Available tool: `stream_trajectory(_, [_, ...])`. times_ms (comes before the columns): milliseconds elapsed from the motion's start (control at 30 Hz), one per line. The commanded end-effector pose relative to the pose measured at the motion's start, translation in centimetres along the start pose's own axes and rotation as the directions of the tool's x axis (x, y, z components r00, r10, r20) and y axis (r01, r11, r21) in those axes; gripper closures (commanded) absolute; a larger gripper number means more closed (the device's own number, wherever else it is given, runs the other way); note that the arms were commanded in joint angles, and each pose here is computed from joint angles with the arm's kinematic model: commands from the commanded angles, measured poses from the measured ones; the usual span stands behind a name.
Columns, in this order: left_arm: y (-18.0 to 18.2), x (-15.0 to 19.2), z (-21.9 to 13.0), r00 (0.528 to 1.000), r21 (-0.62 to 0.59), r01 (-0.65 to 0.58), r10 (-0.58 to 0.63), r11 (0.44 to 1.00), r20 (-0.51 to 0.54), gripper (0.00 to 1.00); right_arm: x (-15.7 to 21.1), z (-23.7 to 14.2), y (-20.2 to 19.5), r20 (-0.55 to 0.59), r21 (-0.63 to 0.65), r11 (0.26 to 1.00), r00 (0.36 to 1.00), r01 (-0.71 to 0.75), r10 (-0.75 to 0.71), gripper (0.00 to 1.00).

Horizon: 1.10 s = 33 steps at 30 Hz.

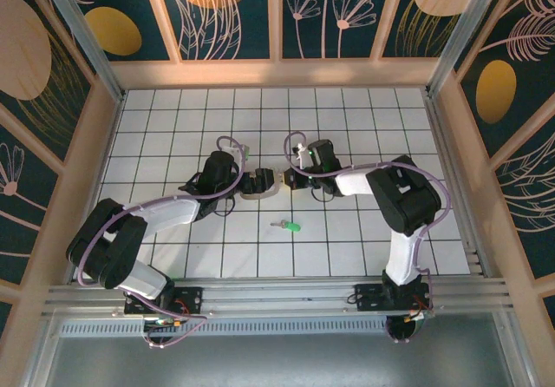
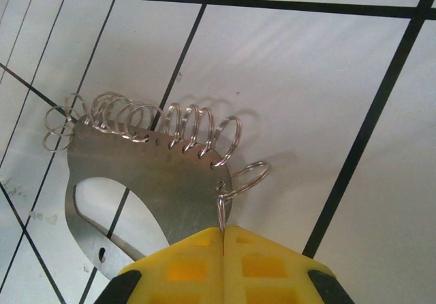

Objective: Put the keys on the keyring

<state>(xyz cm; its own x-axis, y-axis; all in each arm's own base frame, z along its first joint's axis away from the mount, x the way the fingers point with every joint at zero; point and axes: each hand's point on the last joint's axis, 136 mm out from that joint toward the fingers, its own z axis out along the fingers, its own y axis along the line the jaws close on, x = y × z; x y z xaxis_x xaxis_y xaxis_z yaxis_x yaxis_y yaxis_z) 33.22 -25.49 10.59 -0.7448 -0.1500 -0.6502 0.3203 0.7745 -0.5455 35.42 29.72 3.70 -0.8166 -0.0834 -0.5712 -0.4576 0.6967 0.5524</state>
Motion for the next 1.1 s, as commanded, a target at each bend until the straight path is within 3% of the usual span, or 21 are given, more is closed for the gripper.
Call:
stream_trajectory(0, [-0.6, -0.7, -0.3, 1.000, 0.012, -0.001, 0.001, 1.000, 0.028, 0.01, -2.6, -2.3, 2.9, 0.113, -0.065, 0.995, 0.991, 0.078, -0.070, 1.00])
stream_trajectory(233, [-1.8, -3.8, -1.0, 0.996, -0.014, -0.038, 0.039, 0.999, 0.076, 0.01, -5.6, -5.6, 6.2, 0.214, -0.102, 0.978, 0.964, 0.185, -0.160, 1.00])
stream_trajectory(533, [-5.2, -10.8, -2.8, 0.972, -0.031, -0.127, 0.131, 0.991, 0.193, 0.01, -9.7, -9.3, 9.5, 0.332, -0.086, 0.951, 0.908, 0.298, -0.254, 1.00])
stream_trajectory(800, [-7.8, -15.3, -3.6, 0.960, 0.061, -0.160, 0.141, 0.985, 0.242, 0.02, -12.6, -13.8, 10.6, 0.463, -0.070, 0.924, 0.833, 0.375, -0.303, 1.00])
stream_trajectory(1067, [-8.6, -17.1, -4.6, 0.955, 0.142, -0.180, 0.138, 0.973, 0.262, 0.06, -13.9, -17.4, 11.5, 0.571, -0.033, 0.879, 0.730, 0.476, -0.374, 1.00])
